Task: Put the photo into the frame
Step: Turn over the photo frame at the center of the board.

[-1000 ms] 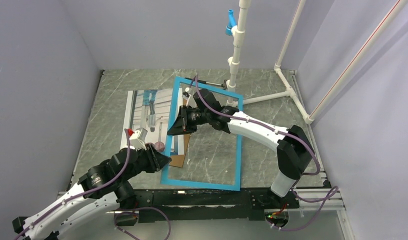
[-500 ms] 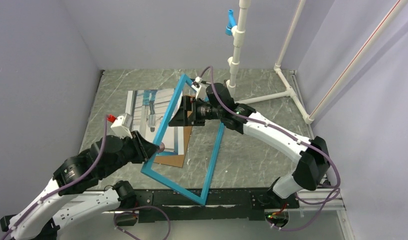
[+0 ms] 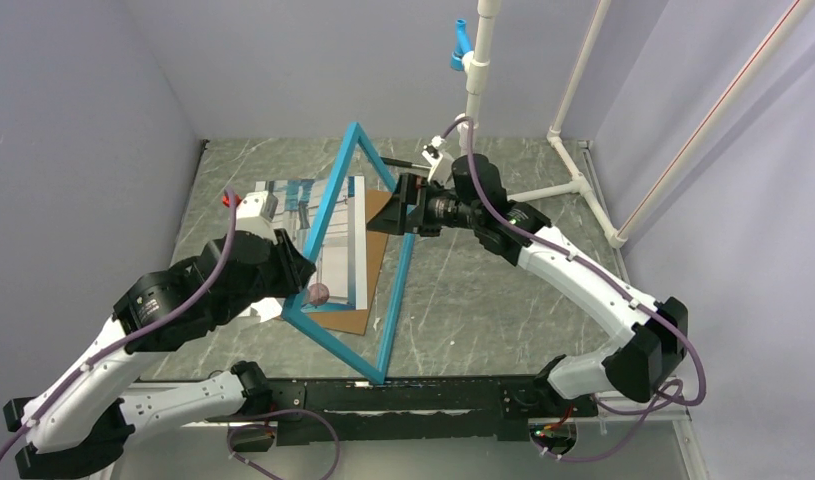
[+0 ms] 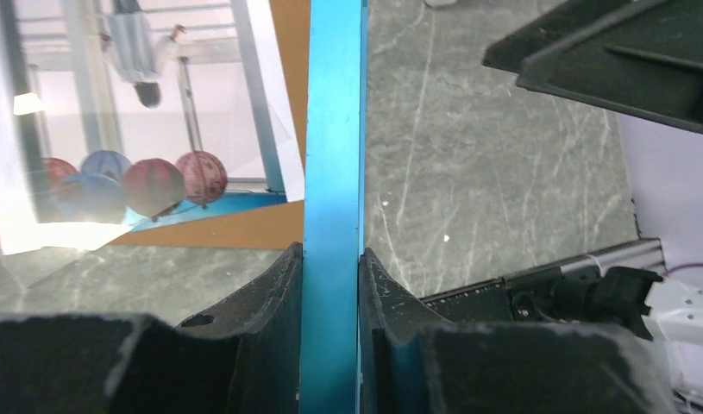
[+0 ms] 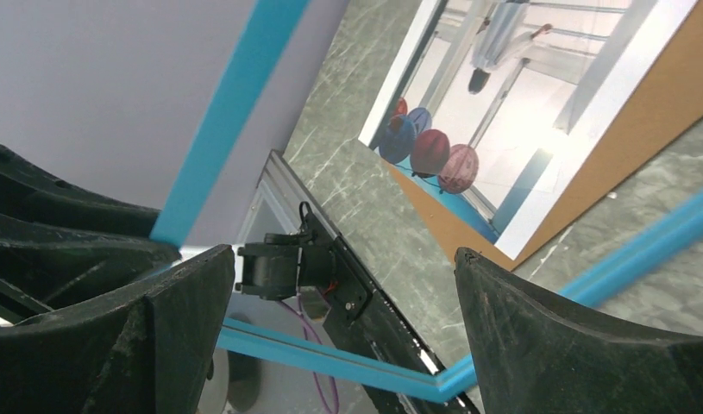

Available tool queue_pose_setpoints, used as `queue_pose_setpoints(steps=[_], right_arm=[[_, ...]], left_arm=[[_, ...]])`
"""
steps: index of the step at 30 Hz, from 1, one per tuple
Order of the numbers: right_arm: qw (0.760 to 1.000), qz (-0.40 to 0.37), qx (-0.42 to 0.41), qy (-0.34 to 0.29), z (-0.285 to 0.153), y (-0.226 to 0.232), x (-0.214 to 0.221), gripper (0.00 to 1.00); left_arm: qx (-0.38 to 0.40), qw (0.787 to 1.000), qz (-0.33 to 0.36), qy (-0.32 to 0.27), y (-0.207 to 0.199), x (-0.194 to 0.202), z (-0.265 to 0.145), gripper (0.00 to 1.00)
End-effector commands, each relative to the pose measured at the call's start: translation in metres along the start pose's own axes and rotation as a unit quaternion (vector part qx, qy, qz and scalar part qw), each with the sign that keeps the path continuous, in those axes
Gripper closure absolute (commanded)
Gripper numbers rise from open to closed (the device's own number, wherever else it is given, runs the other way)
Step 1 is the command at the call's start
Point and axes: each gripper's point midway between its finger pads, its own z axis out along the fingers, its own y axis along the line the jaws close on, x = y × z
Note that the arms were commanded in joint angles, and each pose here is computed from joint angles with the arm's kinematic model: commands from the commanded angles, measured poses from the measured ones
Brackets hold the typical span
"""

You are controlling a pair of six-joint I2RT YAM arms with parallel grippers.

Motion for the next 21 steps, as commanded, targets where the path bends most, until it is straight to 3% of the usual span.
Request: queue_pose_setpoints(steps=[1, 8, 21], right_arm=[[0.999, -0.014, 0.0, -0.03, -0.023, 0.0, -0.013, 0.0], [0.999, -0.014, 0.007, -0.044, -0.036, -0.004, -0.022, 0.0], [0.997, 0.001, 0.032, -0.071, -0.07, -0.013, -0.038, 0.0]], left_arm=[[-0.045, 0.997, 0.021, -0.056, 0.011, -0.035, -0.01, 1.0], [-0.036, 0.997, 0.051, -0.054, -0.011, -0.046, 0.002, 1.0], [-0.03, 0.995, 0.097, -0.007, -0.063, -0.026, 0.039, 1.0]])
